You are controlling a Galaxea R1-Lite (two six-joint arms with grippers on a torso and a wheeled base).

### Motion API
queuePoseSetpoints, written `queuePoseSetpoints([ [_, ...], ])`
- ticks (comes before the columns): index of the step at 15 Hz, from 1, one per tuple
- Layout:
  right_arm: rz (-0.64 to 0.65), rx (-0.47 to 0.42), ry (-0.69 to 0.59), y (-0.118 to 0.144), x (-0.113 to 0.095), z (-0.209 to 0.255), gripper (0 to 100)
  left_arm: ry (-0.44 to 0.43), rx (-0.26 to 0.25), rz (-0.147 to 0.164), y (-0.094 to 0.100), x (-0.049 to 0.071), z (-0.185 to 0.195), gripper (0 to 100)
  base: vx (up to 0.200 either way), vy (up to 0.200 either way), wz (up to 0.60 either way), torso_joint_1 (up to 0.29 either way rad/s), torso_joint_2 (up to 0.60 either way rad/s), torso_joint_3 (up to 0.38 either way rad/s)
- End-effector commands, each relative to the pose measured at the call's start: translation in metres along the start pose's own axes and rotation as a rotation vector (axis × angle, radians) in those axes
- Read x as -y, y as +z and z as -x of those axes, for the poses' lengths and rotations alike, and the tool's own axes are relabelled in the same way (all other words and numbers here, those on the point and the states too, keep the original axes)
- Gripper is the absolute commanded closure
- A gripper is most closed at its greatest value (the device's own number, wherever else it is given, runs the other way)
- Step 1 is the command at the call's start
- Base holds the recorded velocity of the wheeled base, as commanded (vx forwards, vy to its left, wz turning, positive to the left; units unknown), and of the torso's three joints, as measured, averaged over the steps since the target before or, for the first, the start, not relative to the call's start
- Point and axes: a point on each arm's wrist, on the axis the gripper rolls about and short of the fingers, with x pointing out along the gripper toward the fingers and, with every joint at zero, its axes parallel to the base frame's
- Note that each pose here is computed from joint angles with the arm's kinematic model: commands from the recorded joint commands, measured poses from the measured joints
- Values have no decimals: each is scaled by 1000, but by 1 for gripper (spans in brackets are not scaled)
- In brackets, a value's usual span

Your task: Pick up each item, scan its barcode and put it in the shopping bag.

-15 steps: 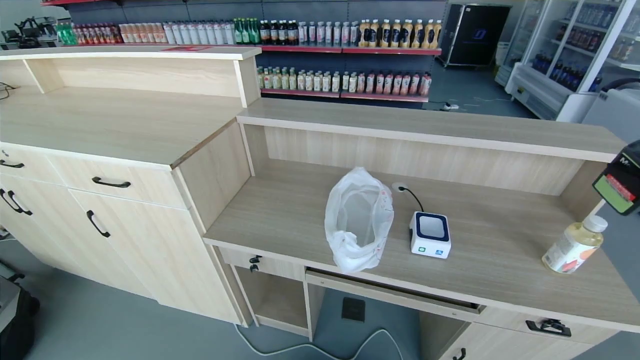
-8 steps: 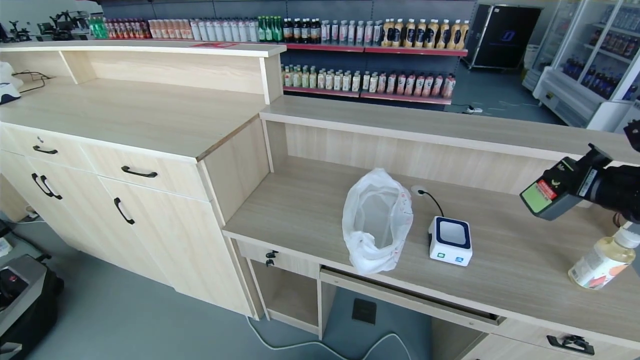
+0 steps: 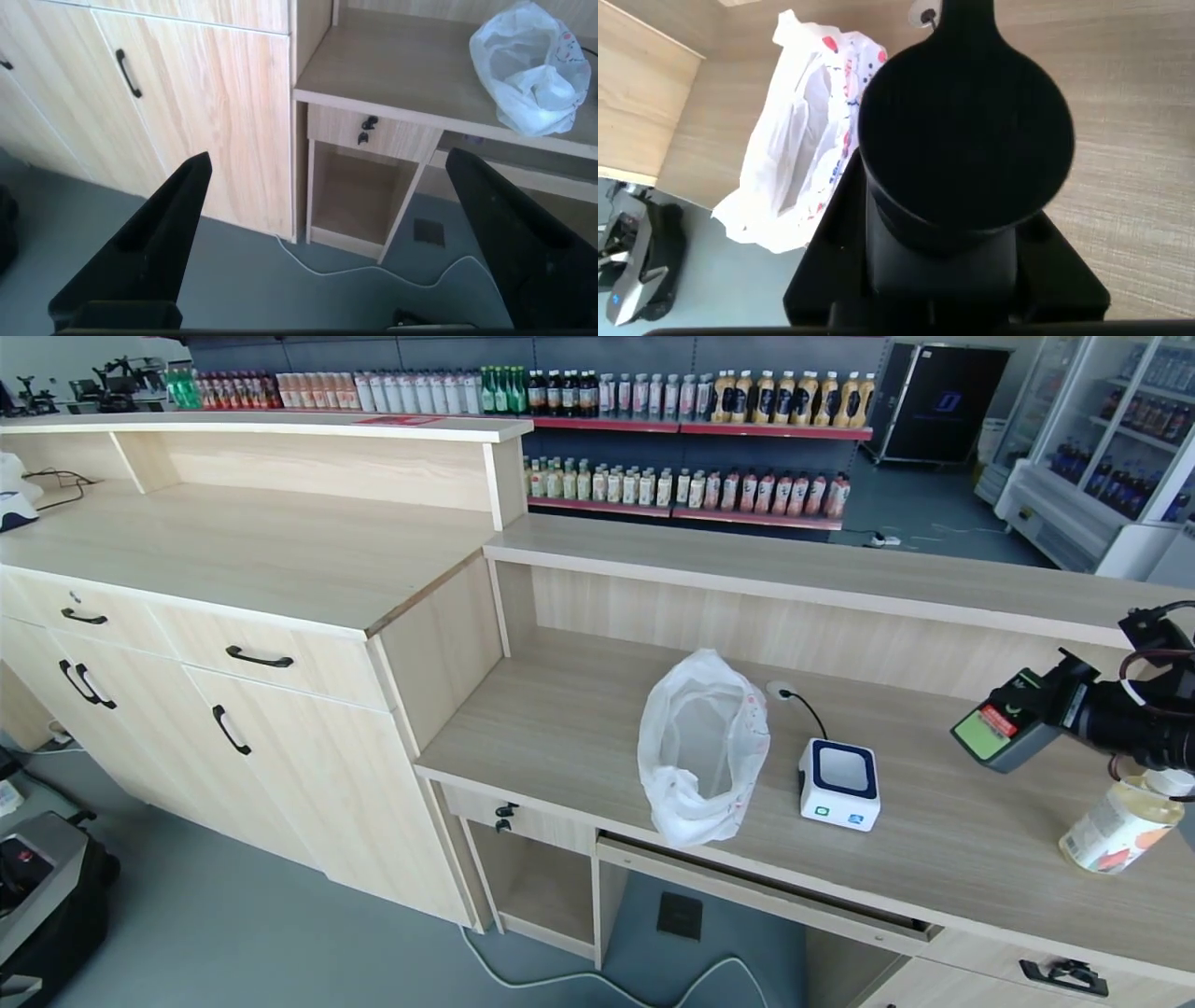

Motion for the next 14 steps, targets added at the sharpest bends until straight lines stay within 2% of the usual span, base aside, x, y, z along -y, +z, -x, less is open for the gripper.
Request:
queuePoseSetpoints([
  [1,2,-19,-7,-4,13,-17,100,0,1,0,0,0,0,0,0,0,0,0,0,0],
  [5,10,-13,19,-11,21,-32,100,0,1,0,0,0,0,0,0,0,0,0,0,0],
  [9,13,-33,119,-16,22,-38,100,0,1,0,0,0,0,0,0,0,0,0,0,0],
  [14,21,-54,134,-27,23,-51,100,0,1,0,0,0,0,0,0,0,0,0,0,0],
])
